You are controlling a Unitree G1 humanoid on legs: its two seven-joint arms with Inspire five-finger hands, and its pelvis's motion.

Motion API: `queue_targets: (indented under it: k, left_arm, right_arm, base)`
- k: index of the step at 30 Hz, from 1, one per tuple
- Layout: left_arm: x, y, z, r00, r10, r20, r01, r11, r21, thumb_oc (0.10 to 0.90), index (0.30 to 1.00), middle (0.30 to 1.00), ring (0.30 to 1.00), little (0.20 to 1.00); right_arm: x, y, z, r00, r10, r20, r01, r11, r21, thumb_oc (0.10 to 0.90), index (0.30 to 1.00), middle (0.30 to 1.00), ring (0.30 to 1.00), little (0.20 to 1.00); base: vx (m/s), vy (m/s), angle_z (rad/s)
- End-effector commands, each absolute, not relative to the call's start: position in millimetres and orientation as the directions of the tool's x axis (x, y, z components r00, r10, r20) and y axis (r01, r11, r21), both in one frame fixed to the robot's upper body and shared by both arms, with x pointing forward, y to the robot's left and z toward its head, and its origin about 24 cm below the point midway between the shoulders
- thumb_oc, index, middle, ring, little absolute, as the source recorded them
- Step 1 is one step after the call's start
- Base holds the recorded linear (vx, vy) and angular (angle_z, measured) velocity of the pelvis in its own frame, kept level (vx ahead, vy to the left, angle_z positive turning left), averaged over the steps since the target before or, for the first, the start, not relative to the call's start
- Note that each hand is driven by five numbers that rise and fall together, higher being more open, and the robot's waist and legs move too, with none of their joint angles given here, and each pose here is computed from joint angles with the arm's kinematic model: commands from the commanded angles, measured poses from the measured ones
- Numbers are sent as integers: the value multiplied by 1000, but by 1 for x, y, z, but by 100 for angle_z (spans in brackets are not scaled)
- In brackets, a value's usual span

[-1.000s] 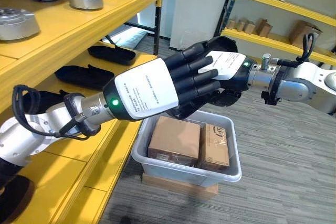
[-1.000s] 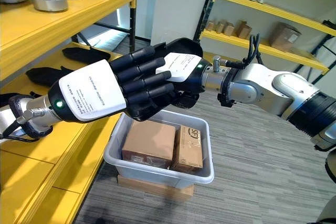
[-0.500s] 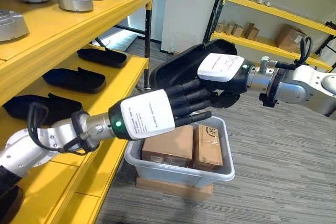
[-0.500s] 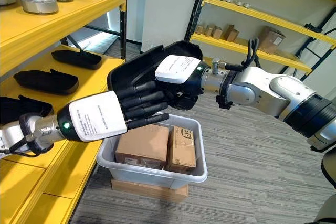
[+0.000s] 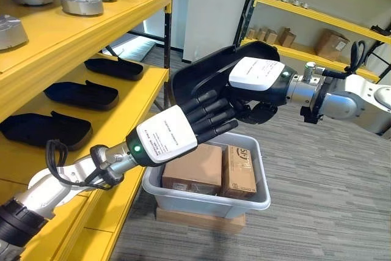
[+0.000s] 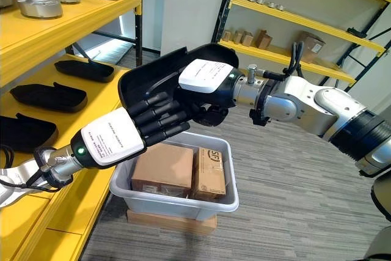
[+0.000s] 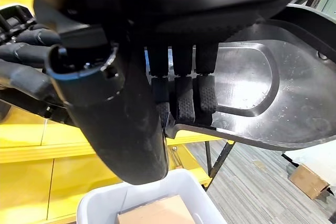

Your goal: Move parts from the plastic box to the shelf.

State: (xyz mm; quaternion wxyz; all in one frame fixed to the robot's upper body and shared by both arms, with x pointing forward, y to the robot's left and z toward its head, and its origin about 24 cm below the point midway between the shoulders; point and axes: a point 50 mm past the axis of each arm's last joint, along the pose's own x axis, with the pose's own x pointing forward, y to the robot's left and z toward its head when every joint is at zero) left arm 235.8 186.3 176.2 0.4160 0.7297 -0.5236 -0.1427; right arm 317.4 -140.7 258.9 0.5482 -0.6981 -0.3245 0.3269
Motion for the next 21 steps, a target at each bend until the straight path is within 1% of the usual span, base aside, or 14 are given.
queue_targets:
  k: [1,3,5,6,8,9,10,15,17,18,21]
  left_arm:
    - [242,185,228,331,-850,410,-811,-34,584,900,1000,1000,1000,1000]
    - [241,180,237,286,-860,423,-839,-11,544,900,1000,1000,1000,1000]
    - [240,178,241,266,-866,423,-851,-4,526,900,1000,1000,1000,1000]
    - [239,174,249,229,-875,427,-872,11,490,900,1000,1000,1000,1000]
    - [237,169,257,189,-887,422,-892,25,451,900,1000,1000,1000,1000]
    - [238,169,257,187,-887,422,-893,26,450,900,1000,1000,1000,1000]
    - [235,165,262,157,-904,397,-905,29,424,900,1000,1000,1000,1000]
    - [229,153,281,68,-941,332,-942,48,331,900,1000,1000,1000,1000]
    - [228,150,284,52,-946,320,-947,55,316,900,1000,1000,1000,1000]
    - [225,146,289,19,-954,300,-956,71,286,900,1000,1000,1000,1000]
    - [224,144,292,0,-966,258,-965,68,254,900,1000,1000,1000,1000]
  right_arm:
    - [315,-139,333,556,796,239,294,81,-952,400,300,300,300,300]
    - [315,-136,333,550,801,235,294,78,-953,400,300,300,300,300]
    - [315,-135,332,547,804,233,294,77,-953,400,300,300,300,300]
    - [316,-133,332,544,806,232,294,76,-953,400,300,300,300,300]
    - [317,-130,331,540,810,230,296,73,-952,400,300,300,300,300]
    - [317,-131,331,541,809,231,297,74,-952,400,300,300,300,300]
    - [318,-127,329,533,817,221,291,68,-954,400,300,300,300,300]
    - [319,-121,327,523,827,205,288,55,-956,400,300,300,300,300]
    - [319,-121,326,525,827,202,286,52,-957,400,300,300,300,300]
    - [320,-121,324,525,828,196,285,46,-957,400,300,300,300,300]
    - [321,-118,322,520,834,185,282,37,-959,400,300,300,300,300]
  base:
    - [10,14,-3]
    - [0,0,0]
    - [0,0,0]
    - [0,0,0]
    - [0,0,0]
    - [0,0,0]
    - [0,0,0]
    - [11,9,-5]
    - [0,0,0]
    - [0,0,0]
    - [2,3,-1]
